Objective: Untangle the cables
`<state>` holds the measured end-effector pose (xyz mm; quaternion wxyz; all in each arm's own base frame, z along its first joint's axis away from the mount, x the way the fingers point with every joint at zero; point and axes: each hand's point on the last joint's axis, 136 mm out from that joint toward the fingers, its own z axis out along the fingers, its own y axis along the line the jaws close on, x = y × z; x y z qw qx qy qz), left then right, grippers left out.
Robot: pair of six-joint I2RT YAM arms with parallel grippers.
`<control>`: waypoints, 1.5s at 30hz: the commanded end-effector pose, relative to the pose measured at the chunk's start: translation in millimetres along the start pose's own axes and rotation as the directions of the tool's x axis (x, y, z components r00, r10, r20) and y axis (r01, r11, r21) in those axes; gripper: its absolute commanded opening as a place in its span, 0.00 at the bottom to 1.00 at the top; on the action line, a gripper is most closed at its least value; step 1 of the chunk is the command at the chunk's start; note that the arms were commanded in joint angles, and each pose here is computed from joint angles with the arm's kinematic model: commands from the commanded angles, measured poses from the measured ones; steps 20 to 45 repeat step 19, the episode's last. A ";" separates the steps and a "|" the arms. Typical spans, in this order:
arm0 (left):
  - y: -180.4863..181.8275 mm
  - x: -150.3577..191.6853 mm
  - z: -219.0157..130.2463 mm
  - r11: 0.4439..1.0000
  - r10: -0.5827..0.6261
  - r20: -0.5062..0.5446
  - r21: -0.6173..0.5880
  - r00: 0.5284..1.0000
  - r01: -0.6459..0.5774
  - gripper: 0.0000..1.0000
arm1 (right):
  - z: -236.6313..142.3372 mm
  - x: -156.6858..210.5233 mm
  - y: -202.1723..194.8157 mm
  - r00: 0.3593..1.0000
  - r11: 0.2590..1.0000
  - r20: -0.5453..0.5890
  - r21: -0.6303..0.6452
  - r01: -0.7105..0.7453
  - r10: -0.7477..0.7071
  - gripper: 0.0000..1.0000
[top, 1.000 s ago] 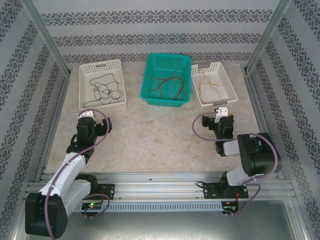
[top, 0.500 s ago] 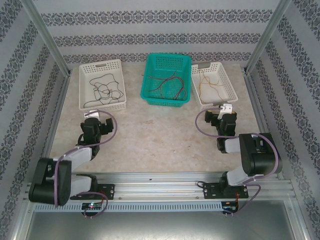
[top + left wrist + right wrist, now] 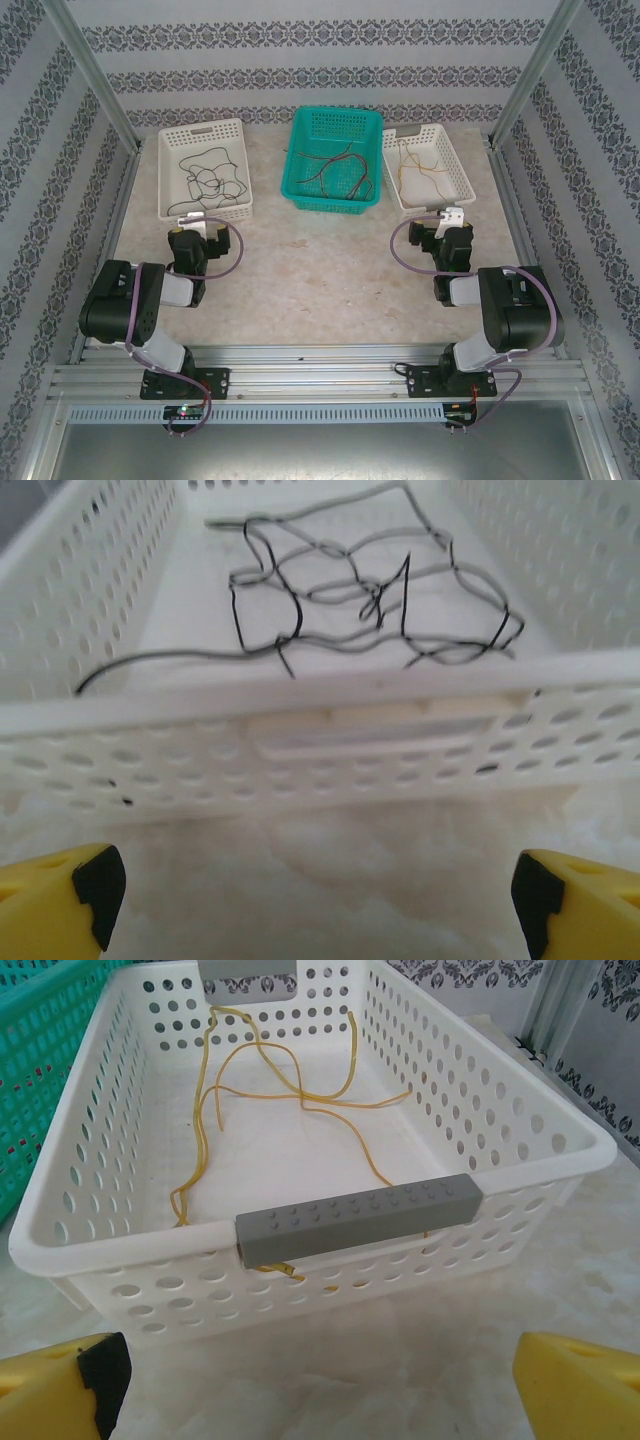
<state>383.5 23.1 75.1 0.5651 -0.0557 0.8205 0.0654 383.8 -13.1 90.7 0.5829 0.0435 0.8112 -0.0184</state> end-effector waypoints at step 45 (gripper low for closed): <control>-11.5 -17.0 7.7 0.997 0.022 0.024 0.076 0.999 -0.024 1.00 | 1.2 -7.7 -0.6 1.000 1.000 0.008 0.003 -0.013 0.013 0.98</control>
